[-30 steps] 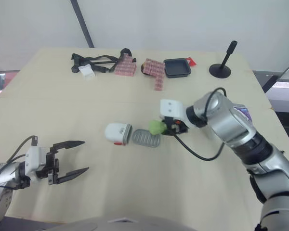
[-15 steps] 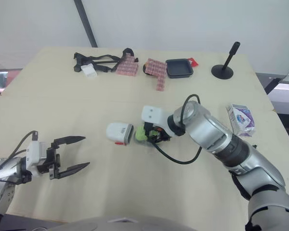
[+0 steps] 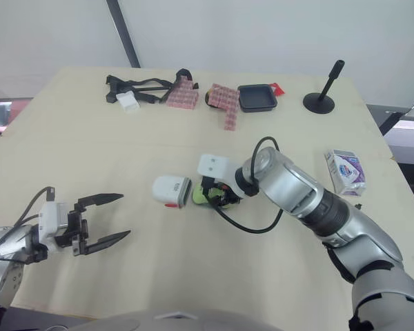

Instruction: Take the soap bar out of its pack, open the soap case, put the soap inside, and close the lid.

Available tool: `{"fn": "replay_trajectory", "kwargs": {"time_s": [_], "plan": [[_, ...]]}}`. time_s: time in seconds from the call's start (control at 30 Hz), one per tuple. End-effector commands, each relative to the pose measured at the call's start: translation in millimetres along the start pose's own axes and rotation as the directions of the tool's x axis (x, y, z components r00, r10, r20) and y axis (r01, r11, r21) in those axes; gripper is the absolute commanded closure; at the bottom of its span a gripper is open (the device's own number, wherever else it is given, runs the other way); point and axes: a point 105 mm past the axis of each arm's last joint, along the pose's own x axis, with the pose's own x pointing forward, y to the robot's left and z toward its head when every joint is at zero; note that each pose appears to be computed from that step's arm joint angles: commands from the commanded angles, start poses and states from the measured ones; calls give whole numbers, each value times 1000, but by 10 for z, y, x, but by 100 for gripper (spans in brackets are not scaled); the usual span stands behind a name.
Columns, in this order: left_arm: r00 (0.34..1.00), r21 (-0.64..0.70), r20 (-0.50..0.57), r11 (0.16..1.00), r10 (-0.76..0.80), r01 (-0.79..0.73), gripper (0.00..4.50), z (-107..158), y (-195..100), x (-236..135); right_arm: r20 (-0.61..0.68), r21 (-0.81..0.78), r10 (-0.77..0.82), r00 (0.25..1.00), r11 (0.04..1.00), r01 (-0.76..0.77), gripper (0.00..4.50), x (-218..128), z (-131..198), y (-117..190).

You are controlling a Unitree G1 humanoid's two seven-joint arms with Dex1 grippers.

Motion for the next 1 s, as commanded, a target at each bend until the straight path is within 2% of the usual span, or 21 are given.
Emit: {"fn": "replay_trajectory", "kwargs": {"time_s": [0.03, 0.13, 0.2, 0.3, 0.37, 0.63, 0.77, 1.0], "plan": [[1000, 29, 8, 999, 17, -18, 0, 63, 22, -14, 14, -25, -23, 1000, 999, 23, 282, -60, 68, -43], [1000, 29, 9, 999, 17, -17, 0, 66, 19, -9, 7, -22, -25, 1000, 999, 25, 282, -59, 53, -47], [1000, 33, 7, 999, 14, -15, 0, 66, 24, -5, -3, -25, -17, 1000, 1000, 17, 177, -61, 36, -29], [1000, 37, 5, 999, 14, -14, 0, 66, 35, 4, 0, -31, -27, 1000, 999, 27, 87, -73, 41, -36], [1000, 37, 5, 999, 11, -12, 0, 66, 36, 11, 0, -36, -30, 1000, 999, 30, 9, -87, 39, -38], [1000, 46, 2, 999, 4, -4, 0, 63, 42, 54, 72, -18, -58, 996, 998, 59, 1, -181, 40, -31], [1000, 44, 12, 999, 0, -1, 0, 80, 44, 105, 229, 23, -50, 972, 999, 46, 1, -267, 29, 6], [999, 54, 21, 998, -35, 34, 0, 127, 55, 203, 468, 16, -88, 879, 996, 91, 1, -570, -194, 64]]}}
